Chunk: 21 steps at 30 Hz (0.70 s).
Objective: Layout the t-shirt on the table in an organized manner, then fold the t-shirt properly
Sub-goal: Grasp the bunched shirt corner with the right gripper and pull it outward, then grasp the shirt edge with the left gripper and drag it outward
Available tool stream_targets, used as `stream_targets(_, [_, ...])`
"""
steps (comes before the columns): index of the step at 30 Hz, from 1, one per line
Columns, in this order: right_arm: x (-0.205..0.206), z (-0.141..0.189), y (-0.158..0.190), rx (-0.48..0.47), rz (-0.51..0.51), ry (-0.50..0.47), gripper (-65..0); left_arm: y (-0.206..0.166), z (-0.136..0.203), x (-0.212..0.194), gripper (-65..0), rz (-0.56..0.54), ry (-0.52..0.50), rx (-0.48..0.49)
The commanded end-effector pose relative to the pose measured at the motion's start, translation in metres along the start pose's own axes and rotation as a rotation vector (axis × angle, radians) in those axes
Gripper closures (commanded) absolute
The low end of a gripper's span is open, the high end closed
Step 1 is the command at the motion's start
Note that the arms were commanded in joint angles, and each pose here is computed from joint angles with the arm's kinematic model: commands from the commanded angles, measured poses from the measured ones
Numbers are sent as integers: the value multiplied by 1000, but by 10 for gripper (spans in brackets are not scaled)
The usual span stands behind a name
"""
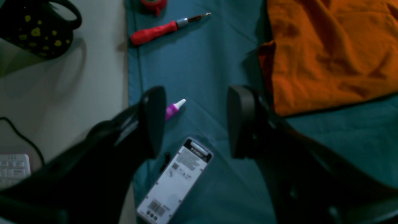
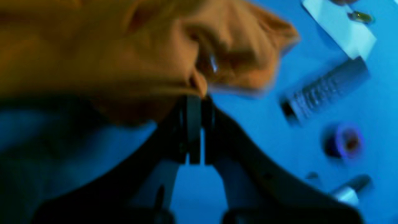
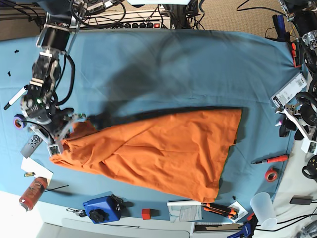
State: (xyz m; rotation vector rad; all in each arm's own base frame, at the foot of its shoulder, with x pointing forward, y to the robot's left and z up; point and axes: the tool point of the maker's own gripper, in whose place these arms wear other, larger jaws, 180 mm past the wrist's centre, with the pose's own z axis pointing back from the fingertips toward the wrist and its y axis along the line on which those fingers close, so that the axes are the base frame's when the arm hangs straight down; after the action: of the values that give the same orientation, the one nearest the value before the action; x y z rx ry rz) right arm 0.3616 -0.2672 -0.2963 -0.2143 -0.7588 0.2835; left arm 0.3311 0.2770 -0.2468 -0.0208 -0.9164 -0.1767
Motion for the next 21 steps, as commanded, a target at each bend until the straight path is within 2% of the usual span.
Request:
stream_targets(1, [15, 15, -14, -45, 1, -55, 0, 5, 6, 16, -294, -17, -48, 16])
stream_targets(6, [0, 53, -36, -136, -55, -95, 0, 3, 5, 8, -294, -13, -27, 7])
stream_targets(10, [-29, 69, -50, -134, -159, -91, 0, -4, 5, -12, -294, 0, 21, -24])
stream_targets(14, [-60, 80, -55, -105, -228, -66, 0, -26, 5, -29, -294, 13, 44, -123])
stream_targets(19, [-88, 88, -56, -99, -247, -22, 0, -78, 2, -36, -294, 78, -18, -319])
stream_targets(21, [-95, 89, -53, -95, -245, -3, 0, -96, -1, -35, -294, 122, -51, -367])
